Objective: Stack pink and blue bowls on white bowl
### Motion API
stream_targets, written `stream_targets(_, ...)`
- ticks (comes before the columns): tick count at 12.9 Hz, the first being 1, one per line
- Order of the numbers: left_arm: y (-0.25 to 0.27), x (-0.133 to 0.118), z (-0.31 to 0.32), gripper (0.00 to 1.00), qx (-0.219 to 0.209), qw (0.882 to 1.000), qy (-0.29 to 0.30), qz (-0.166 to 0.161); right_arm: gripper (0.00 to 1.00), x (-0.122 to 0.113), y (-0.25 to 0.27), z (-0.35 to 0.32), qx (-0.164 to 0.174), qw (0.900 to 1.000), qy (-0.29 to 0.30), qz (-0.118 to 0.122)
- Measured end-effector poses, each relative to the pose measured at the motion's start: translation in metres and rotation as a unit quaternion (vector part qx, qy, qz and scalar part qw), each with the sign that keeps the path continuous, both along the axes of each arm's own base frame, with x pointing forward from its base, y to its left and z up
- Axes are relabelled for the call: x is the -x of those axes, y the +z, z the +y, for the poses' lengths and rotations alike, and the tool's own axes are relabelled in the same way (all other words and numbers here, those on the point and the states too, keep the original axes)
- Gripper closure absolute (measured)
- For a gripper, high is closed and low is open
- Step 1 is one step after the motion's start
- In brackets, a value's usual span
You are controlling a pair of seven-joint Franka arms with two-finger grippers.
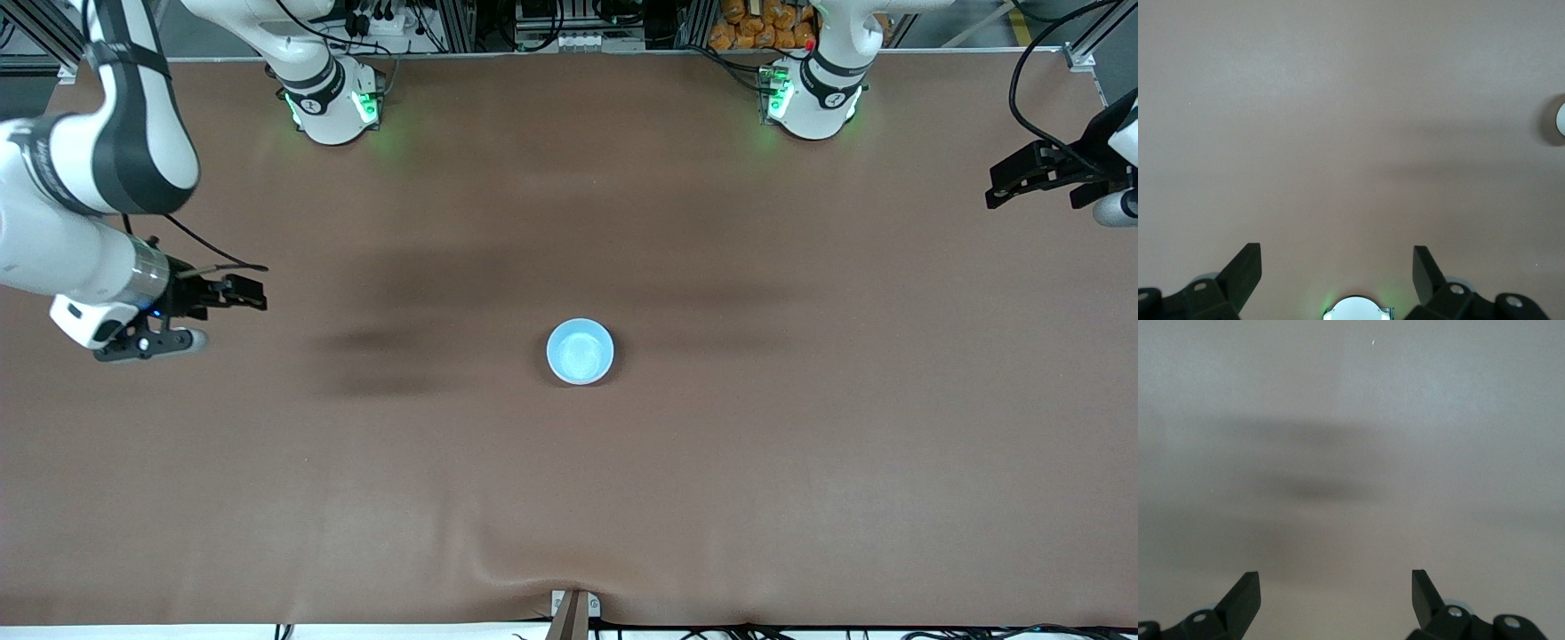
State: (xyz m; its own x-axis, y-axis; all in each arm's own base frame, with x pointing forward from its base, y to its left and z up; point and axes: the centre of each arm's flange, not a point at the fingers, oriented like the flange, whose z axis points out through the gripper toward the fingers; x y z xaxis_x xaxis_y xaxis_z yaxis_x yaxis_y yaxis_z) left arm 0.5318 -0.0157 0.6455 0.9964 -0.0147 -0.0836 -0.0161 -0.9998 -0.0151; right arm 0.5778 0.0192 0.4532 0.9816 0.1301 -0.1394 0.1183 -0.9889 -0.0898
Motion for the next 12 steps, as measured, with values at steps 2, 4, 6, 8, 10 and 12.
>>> stream_targets(2, 0.0, 0.0, 0.0, 0.0, 0.0, 1.0, 0.0, 0.0, 0.0, 0.01, 0.026, 0.001, 0.001, 1.0, -0.002, 0.003)
stream_targets(4, 0.0, 0.0, -0.001, 0.0, 0.001, 1.0, 0.0, 0.0, 0.0, 0.018, 0.056, 0.002, 0.003, 1.0, -0.017, 0.013)
stream_targets(6, -0.001, 0.0, -0.001, 0.0, 0.005, 1.0, -0.001, 0.001, 0.0, 0.02, 0.082, 0.0, 0.005, 1.0, -0.025, 0.015)
stream_targets(8, -0.001, 0.0, -0.002, 0.0, 0.006, 1.0, -0.001, 0.001, 0.0, 0.021, 0.108, -0.013, 0.006, 0.999, -0.038, 0.006)
stream_targets(10, -0.001, 0.0, -0.002, 0.0, 0.006, 1.0, -0.001, 0.001, 0.0, 0.025, 0.127, -0.02, 0.008, 0.998, -0.057, 0.005)
stream_targets(12, -0.001, 0.0, -0.002, 0.0, 0.006, 1.0, -0.001, 0.001, 0.0, 0.034, 0.142, -0.016, 0.011, 0.997, -0.077, 0.005)
